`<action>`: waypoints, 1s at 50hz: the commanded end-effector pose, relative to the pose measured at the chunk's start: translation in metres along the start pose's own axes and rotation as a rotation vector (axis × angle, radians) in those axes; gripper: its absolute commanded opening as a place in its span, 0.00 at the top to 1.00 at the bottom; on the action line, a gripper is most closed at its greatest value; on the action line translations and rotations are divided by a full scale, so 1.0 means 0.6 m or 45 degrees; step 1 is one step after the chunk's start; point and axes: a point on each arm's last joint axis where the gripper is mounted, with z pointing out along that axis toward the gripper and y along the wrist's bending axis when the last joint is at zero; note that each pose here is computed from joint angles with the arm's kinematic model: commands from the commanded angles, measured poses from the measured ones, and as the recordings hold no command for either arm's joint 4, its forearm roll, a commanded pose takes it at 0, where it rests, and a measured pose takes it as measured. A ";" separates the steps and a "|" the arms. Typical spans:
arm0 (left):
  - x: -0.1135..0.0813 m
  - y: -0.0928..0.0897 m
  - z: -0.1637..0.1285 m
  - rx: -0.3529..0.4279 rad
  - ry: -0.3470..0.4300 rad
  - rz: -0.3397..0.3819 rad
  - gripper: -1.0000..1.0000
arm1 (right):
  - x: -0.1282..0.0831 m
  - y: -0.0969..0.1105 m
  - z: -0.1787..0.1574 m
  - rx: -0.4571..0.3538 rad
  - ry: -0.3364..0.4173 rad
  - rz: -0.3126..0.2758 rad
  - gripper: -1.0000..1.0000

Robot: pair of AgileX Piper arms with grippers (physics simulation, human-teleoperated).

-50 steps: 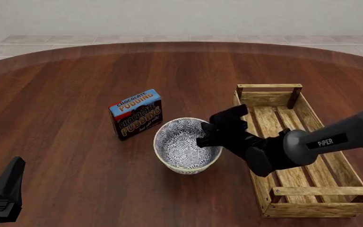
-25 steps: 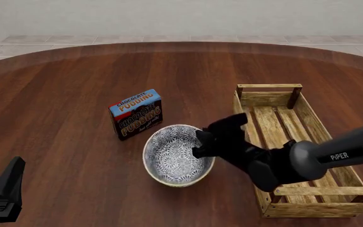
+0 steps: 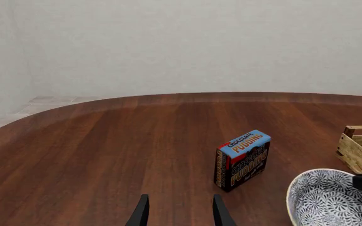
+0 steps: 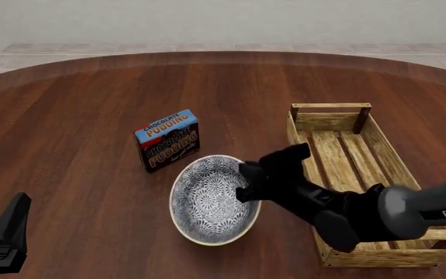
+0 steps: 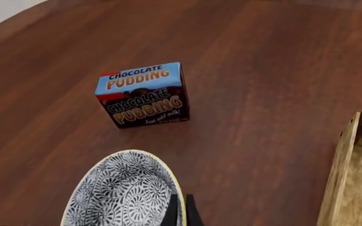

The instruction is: Pick up the bowl on the left and put it in the tray.

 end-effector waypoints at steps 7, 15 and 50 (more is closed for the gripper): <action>0.000 0.000 0.000 0.000 0.000 0.000 0.00 | 0.018 0.019 -0.016 -0.058 0.033 0.062 1.00; 0.000 0.000 0.000 0.000 0.000 0.000 0.00 | 0.017 0.022 -0.019 -0.066 0.023 0.095 1.00; 0.000 0.000 0.000 0.000 0.000 0.000 0.00 | 0.018 0.023 -0.025 -0.075 0.006 0.136 1.00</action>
